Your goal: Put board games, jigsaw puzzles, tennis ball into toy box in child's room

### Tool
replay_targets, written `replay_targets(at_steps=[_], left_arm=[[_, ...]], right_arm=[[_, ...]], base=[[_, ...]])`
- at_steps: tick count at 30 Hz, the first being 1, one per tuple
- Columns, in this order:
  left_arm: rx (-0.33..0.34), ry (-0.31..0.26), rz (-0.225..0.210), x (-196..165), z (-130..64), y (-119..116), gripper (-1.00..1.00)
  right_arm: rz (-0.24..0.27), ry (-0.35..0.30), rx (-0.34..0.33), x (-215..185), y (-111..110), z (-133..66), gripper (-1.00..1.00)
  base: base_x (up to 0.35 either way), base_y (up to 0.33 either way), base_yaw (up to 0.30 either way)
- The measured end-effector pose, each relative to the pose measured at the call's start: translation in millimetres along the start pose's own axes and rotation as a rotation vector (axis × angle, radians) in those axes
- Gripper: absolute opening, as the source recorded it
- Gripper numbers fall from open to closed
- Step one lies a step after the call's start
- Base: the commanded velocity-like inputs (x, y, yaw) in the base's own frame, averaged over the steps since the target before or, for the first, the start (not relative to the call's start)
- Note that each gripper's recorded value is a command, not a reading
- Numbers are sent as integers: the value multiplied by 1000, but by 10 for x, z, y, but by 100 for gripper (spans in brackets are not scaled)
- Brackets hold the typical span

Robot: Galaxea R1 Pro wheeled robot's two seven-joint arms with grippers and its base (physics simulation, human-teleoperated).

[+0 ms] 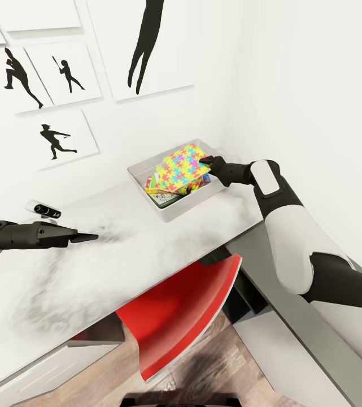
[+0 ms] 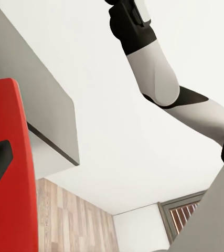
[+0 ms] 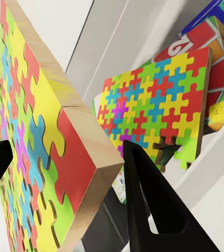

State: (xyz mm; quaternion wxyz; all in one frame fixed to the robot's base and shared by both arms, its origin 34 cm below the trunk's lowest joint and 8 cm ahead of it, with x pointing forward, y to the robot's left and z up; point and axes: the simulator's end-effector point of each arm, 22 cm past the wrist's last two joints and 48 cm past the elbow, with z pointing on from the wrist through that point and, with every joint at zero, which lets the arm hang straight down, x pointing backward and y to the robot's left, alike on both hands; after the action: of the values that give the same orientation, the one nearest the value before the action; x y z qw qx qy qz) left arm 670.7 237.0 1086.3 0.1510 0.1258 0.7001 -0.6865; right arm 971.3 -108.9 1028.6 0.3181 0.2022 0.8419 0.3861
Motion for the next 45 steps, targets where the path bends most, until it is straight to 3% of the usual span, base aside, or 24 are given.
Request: replay_targets(at_steps=[5, 12, 31, 41, 45], left_arm=[[1, -4, 1, -10, -16, -13, 100], [77, -44, 3, -101, -15, -185, 100], [80, -48, 5, -112, -42, -213, 100], [82, -48, 4, -113, -37, -211, 100], [80, -47, 3, -109, -38, -209, 100]], right_arm=[[-1, -2, -3, -9, 14, -6, -100], [-17, -16, -22, -89, 109, -70, -100], [-15, -4, -19, -57, 112, -65, -100], [-13, 18, 8, 11, 58, -29, -100], [-12, 34, 48, 70, -29, -8, -100]], base=[[0, 0, 0], [0, 0, 0], [55, 22, 0], [49, 0, 0], [67, 19, 0]])
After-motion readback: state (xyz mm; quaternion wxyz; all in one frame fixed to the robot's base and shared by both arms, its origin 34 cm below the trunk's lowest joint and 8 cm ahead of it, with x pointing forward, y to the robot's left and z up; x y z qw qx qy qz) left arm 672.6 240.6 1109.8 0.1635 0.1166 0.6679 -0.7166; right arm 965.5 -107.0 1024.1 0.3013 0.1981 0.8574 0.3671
